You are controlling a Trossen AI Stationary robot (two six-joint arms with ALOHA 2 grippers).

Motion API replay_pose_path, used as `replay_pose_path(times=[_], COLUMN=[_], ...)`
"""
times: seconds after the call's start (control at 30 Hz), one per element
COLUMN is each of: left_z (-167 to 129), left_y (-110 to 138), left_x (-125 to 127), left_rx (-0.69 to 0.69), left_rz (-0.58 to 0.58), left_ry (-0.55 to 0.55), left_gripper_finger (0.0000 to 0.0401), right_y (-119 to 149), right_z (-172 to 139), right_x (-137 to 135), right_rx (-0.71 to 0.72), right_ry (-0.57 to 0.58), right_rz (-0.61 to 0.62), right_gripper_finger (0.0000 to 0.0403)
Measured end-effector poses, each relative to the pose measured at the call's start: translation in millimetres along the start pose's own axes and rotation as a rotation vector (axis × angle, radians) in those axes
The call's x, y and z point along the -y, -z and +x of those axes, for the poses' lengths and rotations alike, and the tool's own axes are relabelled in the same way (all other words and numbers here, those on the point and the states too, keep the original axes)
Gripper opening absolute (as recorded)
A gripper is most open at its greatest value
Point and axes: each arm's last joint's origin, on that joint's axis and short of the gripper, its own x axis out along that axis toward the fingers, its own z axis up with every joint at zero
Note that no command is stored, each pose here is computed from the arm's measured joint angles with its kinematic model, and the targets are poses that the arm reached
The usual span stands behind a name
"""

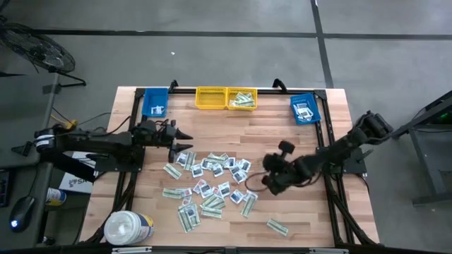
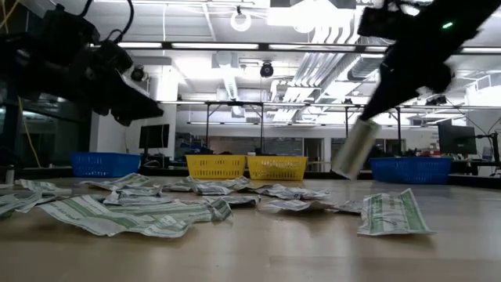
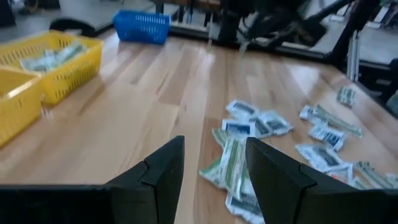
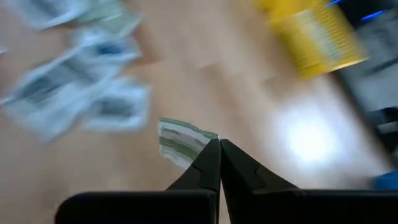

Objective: Pick & Place First Aid Supplies
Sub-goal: Put the green bandage pack into the right yellow bin

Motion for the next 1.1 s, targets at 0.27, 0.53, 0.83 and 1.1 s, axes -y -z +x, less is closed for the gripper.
replay_pose_path(times=[0.27, 0.53, 0.83, 1.1], left_z=[-10, -14, -14, -16], left_y=[-14, -20, -19, -20], left_x=[6, 27, 31, 31], left_rx=[0.117, 0.179, 0.176, 0.181], left_rz=[0.028, 0.052, 0.054, 0.054], left_ry=[0.016, 0.105, 0.129, 0.128], left_gripper_finger=[0.0172, 0.0172, 0.0172, 0.0172], right_y=[-31, -69, -91, -80], right_z=[38, 83, 128, 178], right_x=[35, 87, 173, 206], right_rx=[0.080, 0.110, 0.210, 0.270], right_ry=[0.256, 0.368, 0.290, 0.155], right_rz=[-0.018, -0.007, 0.100, 0.189], right_gripper_finger=[0.0000, 0.0000, 0.0000, 0.0000])
